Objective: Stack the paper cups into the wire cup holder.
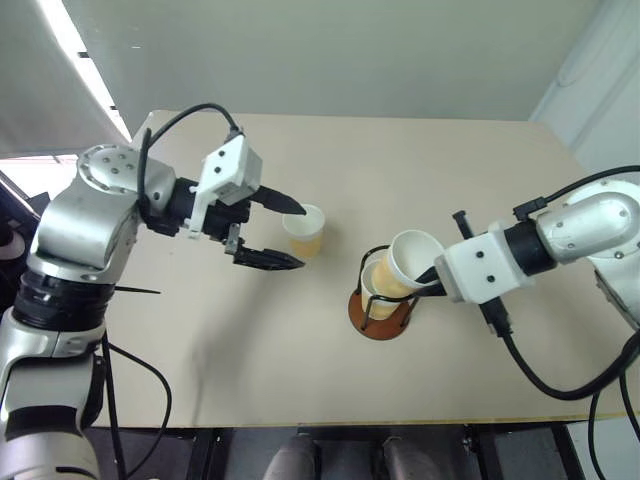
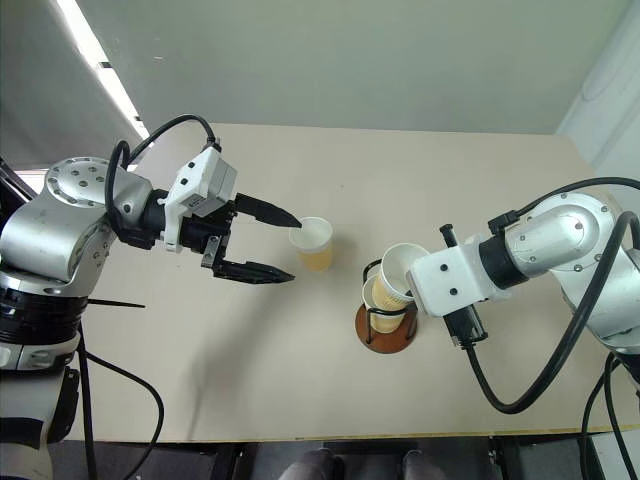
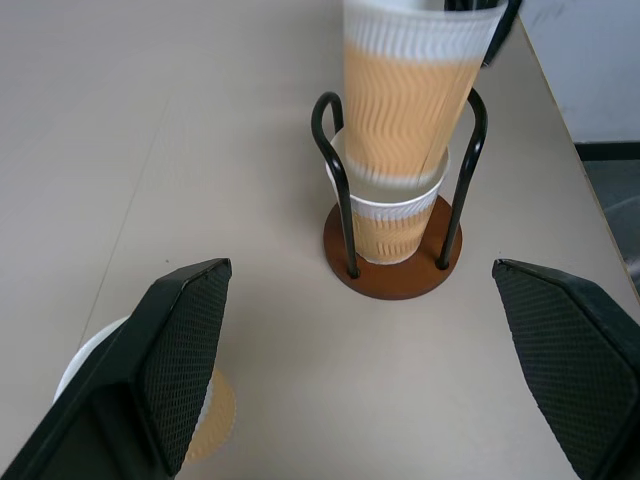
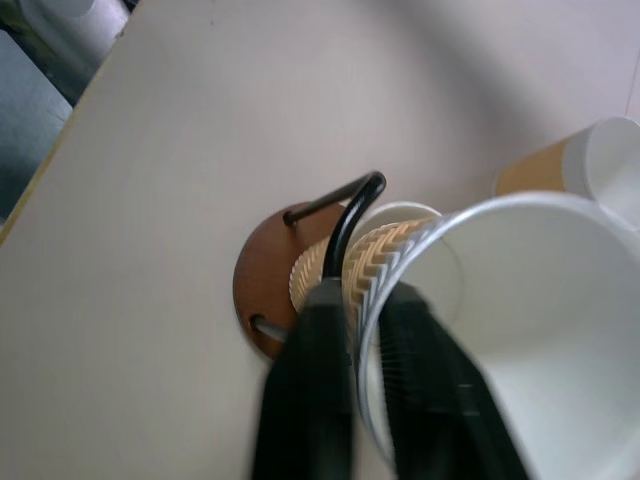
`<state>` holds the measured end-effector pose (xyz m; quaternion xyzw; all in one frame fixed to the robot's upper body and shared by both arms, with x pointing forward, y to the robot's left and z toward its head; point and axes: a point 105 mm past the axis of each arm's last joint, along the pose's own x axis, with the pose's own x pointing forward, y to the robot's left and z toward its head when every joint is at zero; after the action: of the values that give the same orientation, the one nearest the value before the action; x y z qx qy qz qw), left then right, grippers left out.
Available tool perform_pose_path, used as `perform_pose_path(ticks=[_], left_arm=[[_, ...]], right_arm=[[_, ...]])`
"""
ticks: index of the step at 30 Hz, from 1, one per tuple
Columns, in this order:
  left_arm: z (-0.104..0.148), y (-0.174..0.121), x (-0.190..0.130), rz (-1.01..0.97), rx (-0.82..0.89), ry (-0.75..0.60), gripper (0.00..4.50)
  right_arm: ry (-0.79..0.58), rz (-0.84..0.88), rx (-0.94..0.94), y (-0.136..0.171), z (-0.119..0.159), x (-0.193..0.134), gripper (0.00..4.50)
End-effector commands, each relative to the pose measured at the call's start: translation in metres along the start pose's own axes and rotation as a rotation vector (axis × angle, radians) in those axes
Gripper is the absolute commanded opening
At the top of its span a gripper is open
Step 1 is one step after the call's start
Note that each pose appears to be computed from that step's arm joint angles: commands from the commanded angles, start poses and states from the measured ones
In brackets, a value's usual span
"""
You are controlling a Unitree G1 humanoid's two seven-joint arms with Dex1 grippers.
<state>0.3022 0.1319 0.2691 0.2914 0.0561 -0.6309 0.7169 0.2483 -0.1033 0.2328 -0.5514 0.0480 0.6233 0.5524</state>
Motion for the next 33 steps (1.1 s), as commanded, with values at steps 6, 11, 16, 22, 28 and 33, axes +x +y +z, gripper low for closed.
perform_pose_path(ticks=[6, 11, 16, 22, 28, 33], left_arm=[[0.013, 0.001, 0.0, 0.005, 0.055, -0.01, 4.5], [0.008, 0.012, -0.002, 0.075, 0.087, 0.042, 4.5], [-0.009, 0.032, -0.009, 0.203, 0.171, 0.179, 4.5], [-0.022, 0.049, -0.003, 0.272, 0.245, 0.264, 4.5], [-0.022, 0.057, 0.008, 0.28, 0.302, 0.301, 4.5], [-0.035, 0.057, 0.014, 0.243, 0.355, 0.395, 4.5]], right_arm=[[-0.036, -0.109, -0.029, -0.017, 0.013, -0.007, 3.25], [-0.117, -0.252, 0.082, -0.039, 0.017, -0.028, 3.6], [-0.231, -0.388, 0.194, -0.054, 0.028, -0.055, 3.6], [-0.329, -0.423, 0.304, -0.053, 0.036, -0.073, 3.6], [-0.331, -0.406, 0.35, -0.047, 0.036, -0.076, 3.6], [-0.313, -0.391, 0.371, -0.046, 0.034, -0.077, 3.6]])
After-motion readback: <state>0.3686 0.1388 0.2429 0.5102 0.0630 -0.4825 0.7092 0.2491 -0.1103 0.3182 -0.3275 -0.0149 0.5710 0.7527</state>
